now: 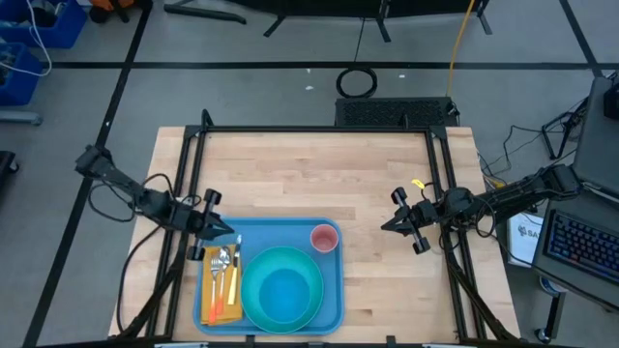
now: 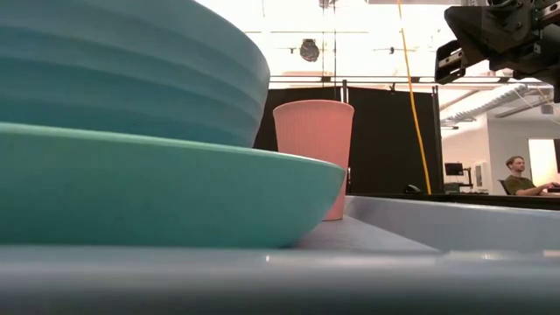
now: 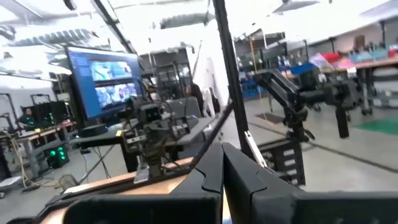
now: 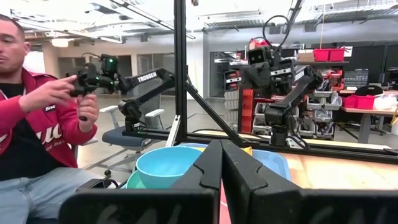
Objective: Set up tray
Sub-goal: Return to Home Position
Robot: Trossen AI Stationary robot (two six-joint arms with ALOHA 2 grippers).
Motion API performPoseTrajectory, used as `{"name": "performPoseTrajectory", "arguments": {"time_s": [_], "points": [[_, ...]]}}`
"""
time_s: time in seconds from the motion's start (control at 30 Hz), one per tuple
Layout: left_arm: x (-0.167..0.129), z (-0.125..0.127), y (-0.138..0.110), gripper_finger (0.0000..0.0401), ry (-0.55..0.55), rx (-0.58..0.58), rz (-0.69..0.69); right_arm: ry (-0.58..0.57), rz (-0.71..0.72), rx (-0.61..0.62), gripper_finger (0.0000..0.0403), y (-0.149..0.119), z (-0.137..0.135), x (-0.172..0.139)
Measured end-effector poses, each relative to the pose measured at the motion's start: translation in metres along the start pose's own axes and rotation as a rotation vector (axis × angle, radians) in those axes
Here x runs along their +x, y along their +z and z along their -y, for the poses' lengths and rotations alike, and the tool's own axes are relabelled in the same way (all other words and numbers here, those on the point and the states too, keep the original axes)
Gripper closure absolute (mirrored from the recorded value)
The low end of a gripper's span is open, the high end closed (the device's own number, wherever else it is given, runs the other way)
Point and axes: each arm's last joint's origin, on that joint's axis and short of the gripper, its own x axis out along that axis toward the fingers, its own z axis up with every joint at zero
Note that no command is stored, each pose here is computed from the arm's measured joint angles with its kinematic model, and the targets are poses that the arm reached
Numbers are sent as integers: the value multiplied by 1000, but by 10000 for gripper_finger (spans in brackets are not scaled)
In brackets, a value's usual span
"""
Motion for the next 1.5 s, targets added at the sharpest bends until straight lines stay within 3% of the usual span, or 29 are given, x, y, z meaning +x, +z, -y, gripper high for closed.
{"name": "performPoseTrajectory", "arguments": {"time_s": [0.2, 0.5, 0.7, 0.97, 1.5], "points": [[-13, -4, -8, 369, 96, -20, 2, 0, 0, 0, 403, 0, 0, 0], [-20, -3, -19, 341, 82, 6, -103, 0, -1, 0, 403, 0, 0, 0], [-20, -5, -20, 340, 134, 27, -122, 0, -1, 0, 403, 0, 0, 0], [-20, -4, -24, 340, 117, 121, -173, 0, -1, 0, 403, 0, 0, 0], [-20, -4, -24, 340, 116, 121, -170, 0, -1, 0, 403, 0, 0, 0]]}}
